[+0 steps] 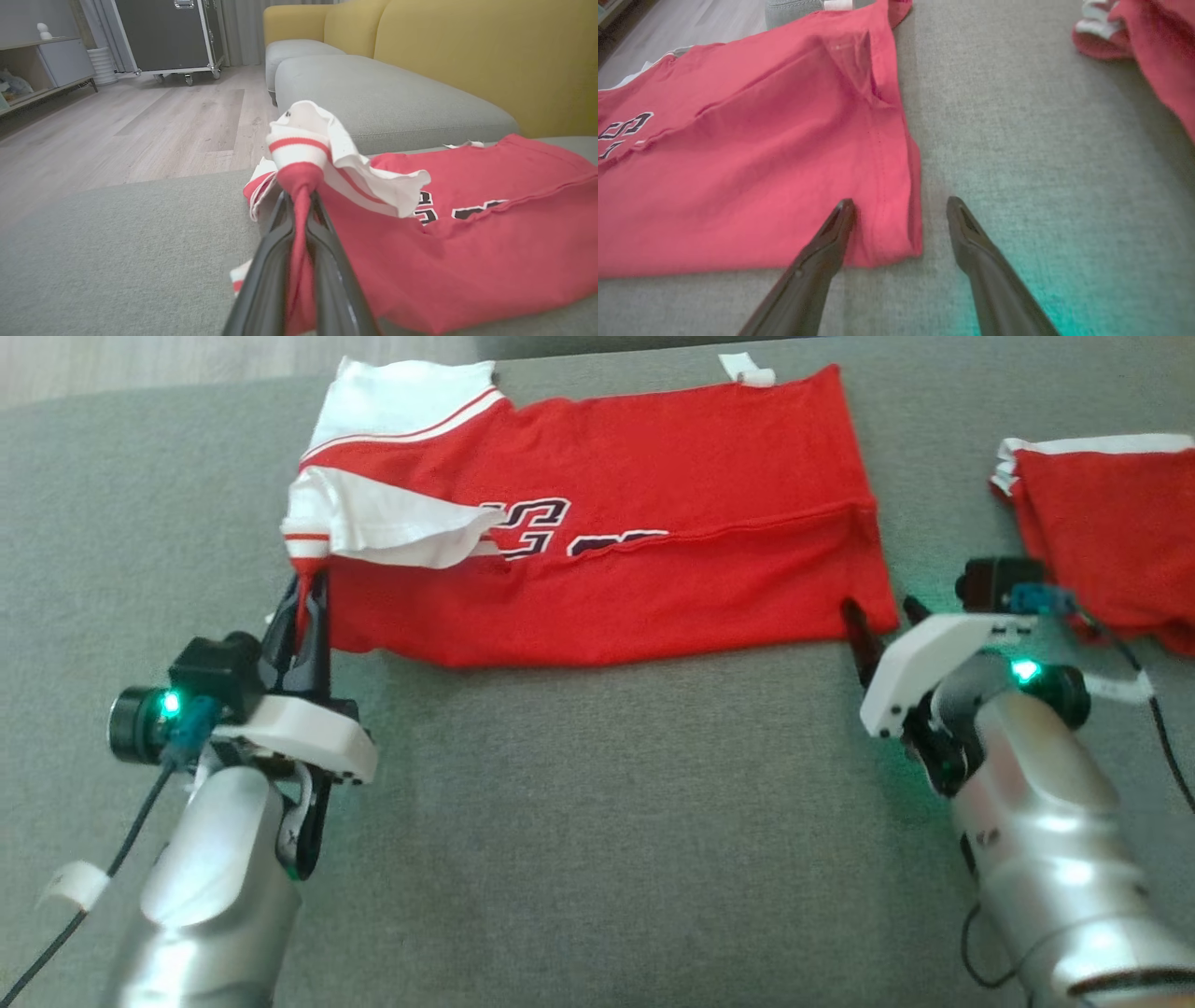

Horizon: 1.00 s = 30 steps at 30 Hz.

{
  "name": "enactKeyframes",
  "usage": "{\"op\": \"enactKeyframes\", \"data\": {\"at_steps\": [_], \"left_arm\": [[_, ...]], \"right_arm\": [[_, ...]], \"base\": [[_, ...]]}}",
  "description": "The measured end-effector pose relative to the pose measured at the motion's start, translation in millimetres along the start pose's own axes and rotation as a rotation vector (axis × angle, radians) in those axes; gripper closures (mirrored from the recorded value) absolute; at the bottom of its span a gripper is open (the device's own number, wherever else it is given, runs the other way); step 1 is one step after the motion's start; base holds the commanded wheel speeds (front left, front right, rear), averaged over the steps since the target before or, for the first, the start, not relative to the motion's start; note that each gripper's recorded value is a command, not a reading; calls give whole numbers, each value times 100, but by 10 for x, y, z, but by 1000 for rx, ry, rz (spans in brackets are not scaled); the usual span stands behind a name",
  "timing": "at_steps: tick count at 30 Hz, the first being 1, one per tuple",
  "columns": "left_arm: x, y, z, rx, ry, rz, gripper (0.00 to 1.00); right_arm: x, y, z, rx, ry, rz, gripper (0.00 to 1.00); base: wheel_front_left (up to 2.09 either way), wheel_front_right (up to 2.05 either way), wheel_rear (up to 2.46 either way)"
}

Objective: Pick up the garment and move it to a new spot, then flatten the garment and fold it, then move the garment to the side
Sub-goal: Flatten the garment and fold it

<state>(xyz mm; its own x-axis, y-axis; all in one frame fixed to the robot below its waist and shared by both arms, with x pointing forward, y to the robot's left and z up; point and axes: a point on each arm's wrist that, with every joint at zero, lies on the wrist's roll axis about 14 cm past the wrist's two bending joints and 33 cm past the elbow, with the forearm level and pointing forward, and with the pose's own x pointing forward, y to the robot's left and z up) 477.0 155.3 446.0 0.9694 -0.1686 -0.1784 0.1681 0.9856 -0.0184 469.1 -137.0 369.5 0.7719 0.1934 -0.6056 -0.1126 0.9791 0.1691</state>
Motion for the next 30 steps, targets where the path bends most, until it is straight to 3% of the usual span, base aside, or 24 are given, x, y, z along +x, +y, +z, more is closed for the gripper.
{"op": "enactKeyframes", "data": {"at_steps": [1, 2, 3, 9, 17, 30], "left_arm": [[-11, 4, -14, 4, 5, 0, 100], [-20, 9, -28, 4, 8, 1, 100], [-29, 12, -51, 5, 18, 2, 100], [-89, 16, -129, 6, 47, 9, 100], [-306, -32, -310, 6, 110, 0, 100], [-663, -183, -501, 32, 195, -45, 100]], "right_arm": [[27, 23, 22, -9, 6, 6, 30], [50, 45, 43, -21, 9, 11, 85], [66, 65, 67, -34, 4, 15, 100], [21, 29, 92, -118, -50, -2, 100], [-260, -202, 261, -108, -168, -71, 100], [-689, -326, -3, -82, -146, -106, 100]], "base": [[0, 0, 0], [0, 0, 0], [0, 0, 0], [0, 0, 0], [0, 0, 0], [0, 0, 0]]}}
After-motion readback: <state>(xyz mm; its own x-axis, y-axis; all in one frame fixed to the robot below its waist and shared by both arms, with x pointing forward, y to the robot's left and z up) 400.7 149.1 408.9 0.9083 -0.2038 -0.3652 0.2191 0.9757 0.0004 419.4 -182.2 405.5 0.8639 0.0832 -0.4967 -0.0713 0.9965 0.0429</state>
